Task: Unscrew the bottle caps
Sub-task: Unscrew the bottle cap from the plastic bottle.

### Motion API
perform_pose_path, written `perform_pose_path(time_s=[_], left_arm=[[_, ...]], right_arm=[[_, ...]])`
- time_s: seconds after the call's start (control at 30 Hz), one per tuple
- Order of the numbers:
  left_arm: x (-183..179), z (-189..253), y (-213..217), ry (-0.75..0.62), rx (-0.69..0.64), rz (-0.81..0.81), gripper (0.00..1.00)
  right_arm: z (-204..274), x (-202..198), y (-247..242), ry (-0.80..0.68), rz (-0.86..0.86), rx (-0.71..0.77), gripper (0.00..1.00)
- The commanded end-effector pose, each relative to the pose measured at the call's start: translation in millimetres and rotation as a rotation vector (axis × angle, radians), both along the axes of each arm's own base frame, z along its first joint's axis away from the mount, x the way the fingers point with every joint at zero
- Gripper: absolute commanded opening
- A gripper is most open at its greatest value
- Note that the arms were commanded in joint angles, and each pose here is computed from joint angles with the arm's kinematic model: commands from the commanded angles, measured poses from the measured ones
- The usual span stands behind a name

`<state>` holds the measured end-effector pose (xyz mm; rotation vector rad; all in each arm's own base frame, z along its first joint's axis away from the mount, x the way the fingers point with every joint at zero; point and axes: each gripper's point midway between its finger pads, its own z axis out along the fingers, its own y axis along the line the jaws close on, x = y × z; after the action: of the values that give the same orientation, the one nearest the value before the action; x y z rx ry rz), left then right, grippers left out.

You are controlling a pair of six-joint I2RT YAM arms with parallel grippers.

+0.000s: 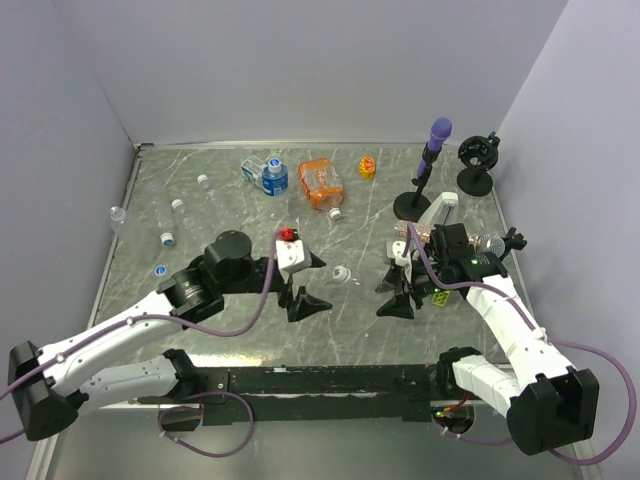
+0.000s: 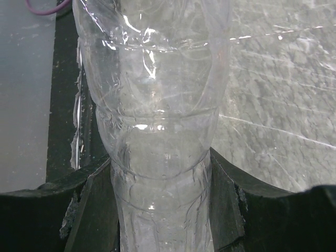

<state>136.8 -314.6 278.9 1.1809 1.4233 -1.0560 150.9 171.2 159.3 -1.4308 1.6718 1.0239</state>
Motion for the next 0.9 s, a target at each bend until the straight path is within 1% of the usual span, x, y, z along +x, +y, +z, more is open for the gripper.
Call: perform_pose_path(time_s=[0.0, 0.07, 0.17, 0.27, 0.37, 0.43, 0.63, 0.7, 0.77, 0.83, 0.87], left_arm=[[4, 22, -17, -0.146, -0.035, -0.095, 0.90], [7, 20, -21, -0.141, -0.027, -0.100, 0.83], [9, 18, -24, -0.127, -0.020, -0.101, 0.74], [12, 26, -27, -0.141, -0.052, -0.100, 0.69], [14, 28, -29, -0.137, -0.060, -0.093, 0.66], [15, 29, -30, -0.134, -0.063, -0.094, 0.63], [18, 25, -35, -0.106, -0.044, -0.101, 0.53], [18, 22, -37, -0.095, -0.034, -0.108, 0.53], [19, 21, -38, -0.087, -0.030, -0.109, 0.46], [19, 21, -40, -0.080, -0.028, -0.113, 0.37], [19, 21, -40, -0.076, -0.025, -0.115, 0.30]], right_arm=[[15, -2, 5, -0.054, 0.050, 0.051, 0.13], [15, -3, 5, -0.056, 0.051, 0.050, 0.13], [15, -3, 5, -0.052, 0.052, 0.048, 0.13], [14, -3, 6, -0.049, 0.056, 0.047, 0.13], [14, -3, 6, -0.050, 0.057, 0.046, 0.13], [14, -3, 6, -0.050, 0.056, 0.046, 0.13], [14, -4, 6, -0.045, 0.060, 0.046, 0.13], [14, -4, 6, -0.047, 0.059, 0.045, 0.13], [14, -4, 6, -0.050, 0.060, 0.045, 0.13], [14, -4, 6, -0.049, 0.059, 0.045, 0.13], [14, -4, 6, -0.048, 0.060, 0.045, 0.13]])
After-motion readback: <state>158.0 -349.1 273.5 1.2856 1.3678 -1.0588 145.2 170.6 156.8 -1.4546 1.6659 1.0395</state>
